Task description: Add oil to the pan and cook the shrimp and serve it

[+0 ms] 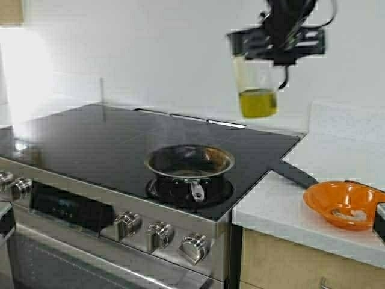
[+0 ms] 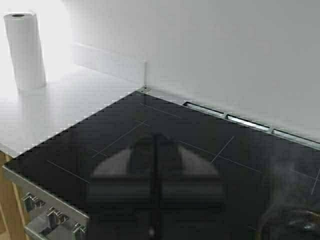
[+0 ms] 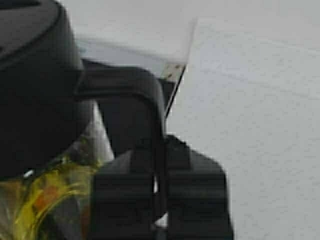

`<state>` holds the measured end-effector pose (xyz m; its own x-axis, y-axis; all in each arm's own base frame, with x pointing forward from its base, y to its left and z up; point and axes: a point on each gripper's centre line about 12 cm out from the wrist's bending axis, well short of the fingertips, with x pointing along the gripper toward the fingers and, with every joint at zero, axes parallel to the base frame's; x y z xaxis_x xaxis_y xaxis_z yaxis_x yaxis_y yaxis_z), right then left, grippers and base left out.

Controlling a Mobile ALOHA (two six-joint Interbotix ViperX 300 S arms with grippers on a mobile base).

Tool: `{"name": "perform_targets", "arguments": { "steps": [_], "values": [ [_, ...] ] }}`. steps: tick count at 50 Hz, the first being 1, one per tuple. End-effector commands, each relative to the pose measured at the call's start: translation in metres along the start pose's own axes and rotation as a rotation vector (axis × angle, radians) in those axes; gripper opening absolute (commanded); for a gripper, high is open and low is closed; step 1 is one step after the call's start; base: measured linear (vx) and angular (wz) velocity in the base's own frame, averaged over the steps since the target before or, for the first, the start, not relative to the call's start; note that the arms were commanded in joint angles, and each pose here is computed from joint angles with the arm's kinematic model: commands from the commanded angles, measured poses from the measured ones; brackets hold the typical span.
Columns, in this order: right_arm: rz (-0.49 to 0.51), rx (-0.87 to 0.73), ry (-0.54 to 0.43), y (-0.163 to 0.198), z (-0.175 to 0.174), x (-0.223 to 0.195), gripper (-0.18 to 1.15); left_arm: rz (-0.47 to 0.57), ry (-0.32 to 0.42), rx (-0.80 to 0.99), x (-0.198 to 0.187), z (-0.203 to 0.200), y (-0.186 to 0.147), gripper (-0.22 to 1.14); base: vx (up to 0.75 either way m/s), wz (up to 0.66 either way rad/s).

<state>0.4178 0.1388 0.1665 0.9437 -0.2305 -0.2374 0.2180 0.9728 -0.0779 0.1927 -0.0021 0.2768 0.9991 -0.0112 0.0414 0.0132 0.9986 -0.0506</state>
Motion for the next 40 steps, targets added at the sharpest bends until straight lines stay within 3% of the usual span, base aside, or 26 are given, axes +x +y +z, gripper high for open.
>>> {"name": "perform_targets", "arguments": {
  "steps": [1,21,28,40],
  "values": [
    [-0.029,0.082,-0.091,-0.044,0.05,-0.01,0.05,0.001,-0.009,0.002,0.001,0.003,0.0,0.03,0.0,0.0],
    [-0.193,0.132,-0.114,-0.17,0.078,0.009,0.05,0.0,-0.002,0.008,0.001,0.001,0.0,0.03,0.0,0.0],
    [-0.261,0.213,-0.118,-0.221,0.073,0.026,0.05,0.001,-0.003,0.011,0.002,0.002,0.0,0.03,0.0,0.0],
    [-0.32,0.178,-0.113,-0.301,0.05,0.07,0.05,0.001,-0.003,0.022,0.001,0.002,0.0,0.03,0.0,0.0]
  ]
}}
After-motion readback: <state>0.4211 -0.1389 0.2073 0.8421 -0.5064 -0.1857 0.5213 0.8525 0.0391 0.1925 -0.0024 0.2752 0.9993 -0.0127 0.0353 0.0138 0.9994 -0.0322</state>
